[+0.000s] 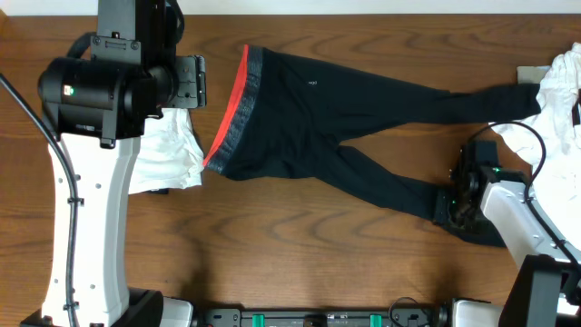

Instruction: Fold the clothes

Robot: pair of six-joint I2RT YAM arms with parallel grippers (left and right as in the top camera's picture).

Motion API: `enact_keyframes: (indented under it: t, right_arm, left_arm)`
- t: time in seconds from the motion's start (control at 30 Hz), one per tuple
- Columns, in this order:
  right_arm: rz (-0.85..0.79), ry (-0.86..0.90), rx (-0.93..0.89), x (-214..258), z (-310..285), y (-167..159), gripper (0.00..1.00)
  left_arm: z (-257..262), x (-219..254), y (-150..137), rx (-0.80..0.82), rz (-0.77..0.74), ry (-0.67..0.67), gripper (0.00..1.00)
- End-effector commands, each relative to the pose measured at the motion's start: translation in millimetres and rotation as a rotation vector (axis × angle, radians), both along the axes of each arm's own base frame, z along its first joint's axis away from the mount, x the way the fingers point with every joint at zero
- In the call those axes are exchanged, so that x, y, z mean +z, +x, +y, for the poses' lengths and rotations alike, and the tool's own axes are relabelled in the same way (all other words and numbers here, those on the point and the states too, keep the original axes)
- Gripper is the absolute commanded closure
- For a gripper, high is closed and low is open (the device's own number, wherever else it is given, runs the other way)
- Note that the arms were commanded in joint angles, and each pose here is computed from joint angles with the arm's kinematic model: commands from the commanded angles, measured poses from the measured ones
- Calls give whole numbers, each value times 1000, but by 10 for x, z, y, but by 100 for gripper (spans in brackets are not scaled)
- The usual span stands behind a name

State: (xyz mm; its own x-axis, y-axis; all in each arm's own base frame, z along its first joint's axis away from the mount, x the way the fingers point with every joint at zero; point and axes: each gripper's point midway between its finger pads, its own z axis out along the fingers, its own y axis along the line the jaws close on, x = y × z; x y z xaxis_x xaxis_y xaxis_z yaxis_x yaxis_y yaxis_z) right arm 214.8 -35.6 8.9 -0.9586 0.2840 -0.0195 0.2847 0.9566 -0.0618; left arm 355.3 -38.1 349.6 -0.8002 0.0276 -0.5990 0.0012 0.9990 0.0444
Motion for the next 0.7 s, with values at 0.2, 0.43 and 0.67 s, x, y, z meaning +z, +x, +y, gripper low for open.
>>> enact_keyframes:
  t: [0.2, 0.43, 0.67]
  right_arm:
    - [-12, -30, -3, -154, -24, -68, 62]
    - [-27, 19, -3, -217, 64, -80, 99]
    - [54, 188, -20, 271, 343, -116, 99]
  left_arm:
    - [34, 38, -2, 22, -13, -1, 28]
    - [36, 36, -5, 21, -11, 0, 28]
    - [31, 62, 25, 22, -28, -3, 29]
